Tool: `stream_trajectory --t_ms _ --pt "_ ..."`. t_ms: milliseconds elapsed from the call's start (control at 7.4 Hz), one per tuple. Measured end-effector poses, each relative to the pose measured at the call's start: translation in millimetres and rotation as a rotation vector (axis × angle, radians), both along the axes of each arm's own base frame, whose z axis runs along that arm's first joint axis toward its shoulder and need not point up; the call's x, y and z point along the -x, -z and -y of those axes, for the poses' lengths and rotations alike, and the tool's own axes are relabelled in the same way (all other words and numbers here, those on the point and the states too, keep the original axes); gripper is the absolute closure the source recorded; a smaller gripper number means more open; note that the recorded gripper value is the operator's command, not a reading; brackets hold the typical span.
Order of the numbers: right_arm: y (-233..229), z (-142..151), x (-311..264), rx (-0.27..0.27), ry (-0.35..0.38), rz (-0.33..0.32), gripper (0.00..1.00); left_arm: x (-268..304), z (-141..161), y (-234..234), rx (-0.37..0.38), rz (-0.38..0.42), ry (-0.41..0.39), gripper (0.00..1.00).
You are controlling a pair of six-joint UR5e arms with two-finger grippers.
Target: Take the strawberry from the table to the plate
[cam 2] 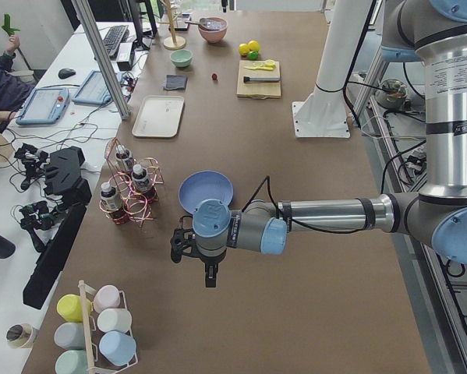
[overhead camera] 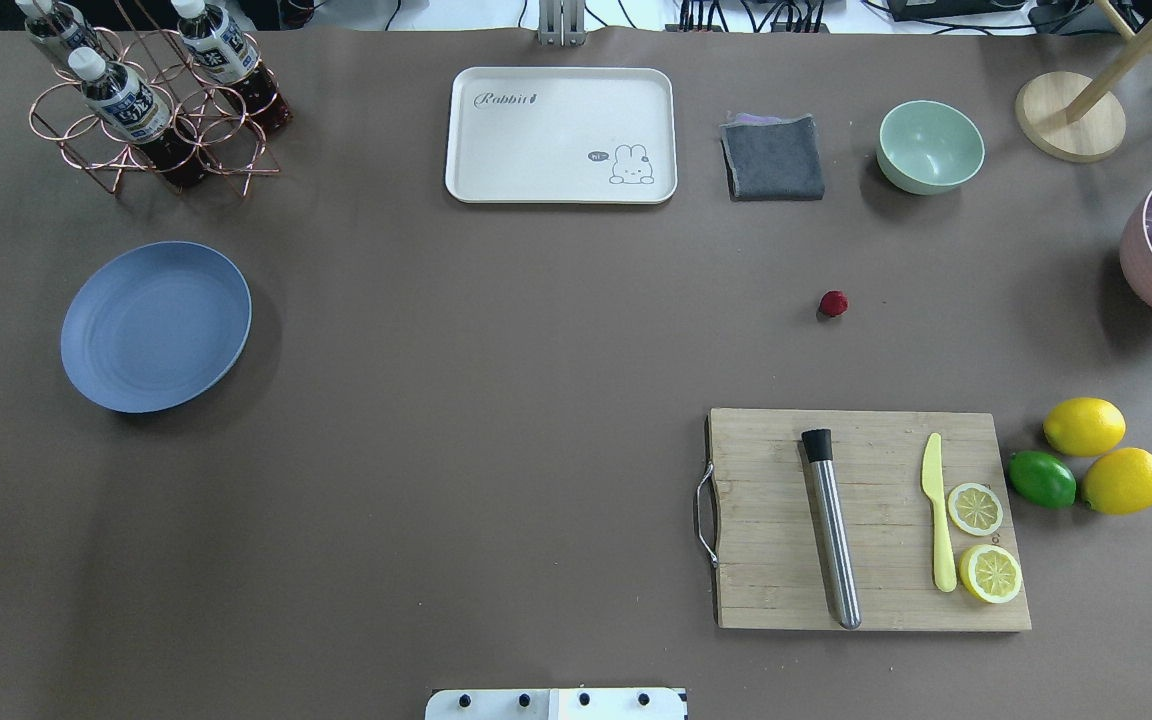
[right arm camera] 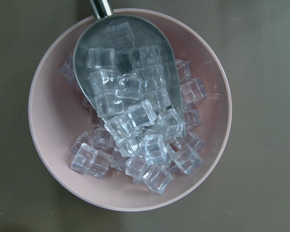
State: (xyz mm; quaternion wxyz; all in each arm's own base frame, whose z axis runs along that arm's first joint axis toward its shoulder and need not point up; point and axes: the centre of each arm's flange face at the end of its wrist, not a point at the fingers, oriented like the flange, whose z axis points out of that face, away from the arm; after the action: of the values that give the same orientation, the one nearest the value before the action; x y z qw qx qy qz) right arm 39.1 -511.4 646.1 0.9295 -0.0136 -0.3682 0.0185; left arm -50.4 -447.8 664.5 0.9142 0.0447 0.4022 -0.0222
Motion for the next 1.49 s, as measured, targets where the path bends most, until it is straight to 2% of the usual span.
stream_trajectory --t_ms 405,541,811,946,1081,1486 --pt "3 2 0 -0.004 -0.001 0.004 0.00 -1 18 6 -0.030 -0.013 -0.002 0.02" --pt "9 3 1 -0.029 0.000 0.018 0.00 -2 26 14 -0.053 -0.022 -0.004 0.02" --pt "35 11 4 -0.192 0.005 0.039 0.00 -6 40 38 -0.166 -0.042 -0.008 0.02" --pt "50 17 13 -0.249 0.006 0.044 0.00 -14 49 50 -0.210 -0.049 -0.017 0.02" --pt "72 23 34 -0.261 -0.008 0.043 0.00 -29 57 59 -0.218 -0.059 -0.024 0.00" --pt "119 26 110 -0.251 -0.026 0.017 0.00 -108 65 66 -0.158 -0.096 0.007 0.01"
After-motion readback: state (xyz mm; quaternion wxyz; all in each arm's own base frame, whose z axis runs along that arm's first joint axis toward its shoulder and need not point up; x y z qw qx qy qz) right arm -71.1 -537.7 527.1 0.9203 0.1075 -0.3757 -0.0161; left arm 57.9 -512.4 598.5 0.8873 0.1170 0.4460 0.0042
